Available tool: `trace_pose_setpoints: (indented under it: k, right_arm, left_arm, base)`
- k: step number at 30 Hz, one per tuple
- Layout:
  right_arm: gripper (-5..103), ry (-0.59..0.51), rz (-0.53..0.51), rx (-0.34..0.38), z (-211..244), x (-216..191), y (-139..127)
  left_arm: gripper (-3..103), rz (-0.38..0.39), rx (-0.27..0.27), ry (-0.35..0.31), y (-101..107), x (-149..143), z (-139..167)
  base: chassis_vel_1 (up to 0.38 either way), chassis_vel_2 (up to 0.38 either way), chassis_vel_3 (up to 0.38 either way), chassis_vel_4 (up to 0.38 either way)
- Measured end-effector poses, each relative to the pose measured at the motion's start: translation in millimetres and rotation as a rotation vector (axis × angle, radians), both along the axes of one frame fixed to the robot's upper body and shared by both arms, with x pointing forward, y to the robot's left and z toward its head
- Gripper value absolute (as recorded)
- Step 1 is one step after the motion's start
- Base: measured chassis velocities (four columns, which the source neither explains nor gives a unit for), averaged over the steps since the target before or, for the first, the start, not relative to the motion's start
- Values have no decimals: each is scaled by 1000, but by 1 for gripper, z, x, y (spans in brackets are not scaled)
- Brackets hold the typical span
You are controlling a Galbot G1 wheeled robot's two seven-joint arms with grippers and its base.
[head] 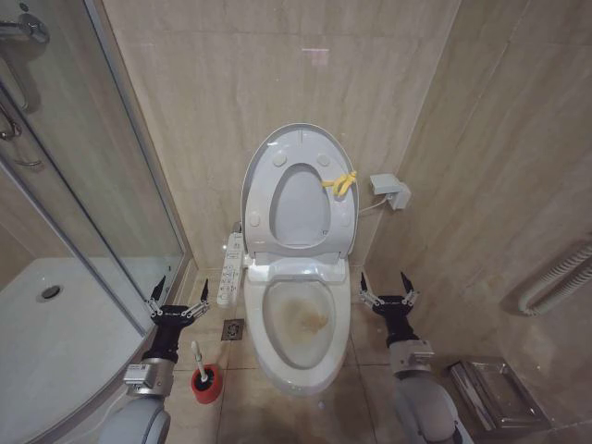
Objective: Open the toilet lid, clean the toilet bowl with a toilet brush, close the toilet lid, and flush.
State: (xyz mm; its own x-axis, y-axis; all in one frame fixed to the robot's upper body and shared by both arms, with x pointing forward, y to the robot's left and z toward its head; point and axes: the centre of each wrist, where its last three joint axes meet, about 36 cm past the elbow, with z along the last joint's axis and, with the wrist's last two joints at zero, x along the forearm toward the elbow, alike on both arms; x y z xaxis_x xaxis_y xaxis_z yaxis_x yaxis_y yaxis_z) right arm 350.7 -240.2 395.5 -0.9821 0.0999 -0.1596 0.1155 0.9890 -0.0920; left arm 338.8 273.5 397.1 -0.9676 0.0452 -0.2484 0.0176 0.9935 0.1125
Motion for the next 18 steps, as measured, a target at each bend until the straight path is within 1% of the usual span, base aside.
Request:
trace_pose_setpoints:
  k: [18]
  right_arm:
    - [100, 0, -1, -1, 0, 0, 0]
  left_arm:
    - [100, 0, 0, 0, 0, 0, 0]
  base:
    - [0, 0, 0, 0]
